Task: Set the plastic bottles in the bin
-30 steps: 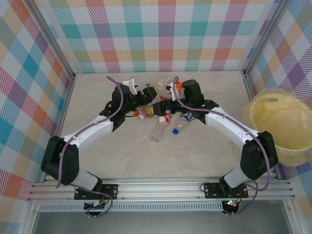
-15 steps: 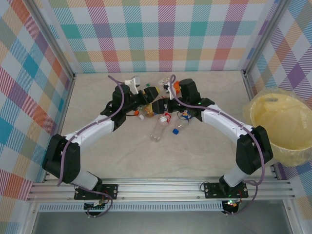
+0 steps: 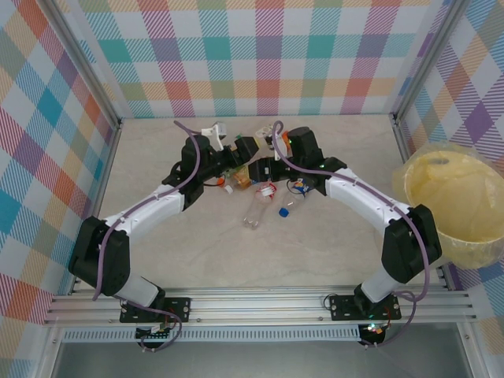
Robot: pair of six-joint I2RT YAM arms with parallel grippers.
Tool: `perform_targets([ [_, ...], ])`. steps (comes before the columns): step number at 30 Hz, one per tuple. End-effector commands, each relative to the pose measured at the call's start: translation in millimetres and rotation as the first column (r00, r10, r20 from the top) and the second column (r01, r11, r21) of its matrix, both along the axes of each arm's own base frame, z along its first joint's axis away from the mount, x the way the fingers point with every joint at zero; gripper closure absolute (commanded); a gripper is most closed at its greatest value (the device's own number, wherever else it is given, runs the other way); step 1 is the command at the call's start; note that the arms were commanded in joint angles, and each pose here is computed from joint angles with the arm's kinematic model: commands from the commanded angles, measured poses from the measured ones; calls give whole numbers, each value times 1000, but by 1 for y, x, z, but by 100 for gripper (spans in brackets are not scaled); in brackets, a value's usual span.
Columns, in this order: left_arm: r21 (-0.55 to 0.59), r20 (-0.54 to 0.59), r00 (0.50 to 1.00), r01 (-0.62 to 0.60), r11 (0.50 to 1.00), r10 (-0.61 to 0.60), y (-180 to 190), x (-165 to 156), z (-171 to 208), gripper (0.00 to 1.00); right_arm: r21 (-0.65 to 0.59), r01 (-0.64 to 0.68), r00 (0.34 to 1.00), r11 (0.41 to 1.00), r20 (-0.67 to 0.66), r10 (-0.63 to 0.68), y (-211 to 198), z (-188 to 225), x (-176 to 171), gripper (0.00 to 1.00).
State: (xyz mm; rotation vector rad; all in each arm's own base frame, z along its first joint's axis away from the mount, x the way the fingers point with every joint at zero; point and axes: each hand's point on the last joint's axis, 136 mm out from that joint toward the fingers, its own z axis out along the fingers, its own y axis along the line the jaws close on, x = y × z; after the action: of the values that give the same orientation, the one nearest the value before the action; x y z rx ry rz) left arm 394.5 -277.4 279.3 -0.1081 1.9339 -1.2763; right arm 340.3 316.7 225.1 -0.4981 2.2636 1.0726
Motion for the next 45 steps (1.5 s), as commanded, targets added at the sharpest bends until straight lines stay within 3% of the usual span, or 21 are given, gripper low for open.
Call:
perform_targets([
  [1,-35,76,997,-14,999,16,9,-4,43,0,-67,90,995,994,56,-87,-21,12,9,43],
  [6,-38,84,987,-135,990,138,35,-4,55,0,-106,188,977,977,119,-175,-57,28,17,45],
  [12,98,19,918,-395,913,395,89,-2,24,0,-151,361,909,920,277,-311,-123,76,22,46],
  [19,178,-28,891,-441,880,453,100,5,-1,0,-159,565,777,810,431,-458,-199,131,11,46],
  [26,223,-74,871,-460,859,486,103,11,-16,0,-159,799,576,580,481,-661,-298,161,-12,47],
  [32,240,-113,847,-484,842,519,111,12,-29,0,-156,896,435,417,502,-748,-354,179,-35,48],
  [45,282,-177,832,-470,837,526,114,18,-46,0,-287,957,146,-42,601,-786,-448,180,-105,49],
])
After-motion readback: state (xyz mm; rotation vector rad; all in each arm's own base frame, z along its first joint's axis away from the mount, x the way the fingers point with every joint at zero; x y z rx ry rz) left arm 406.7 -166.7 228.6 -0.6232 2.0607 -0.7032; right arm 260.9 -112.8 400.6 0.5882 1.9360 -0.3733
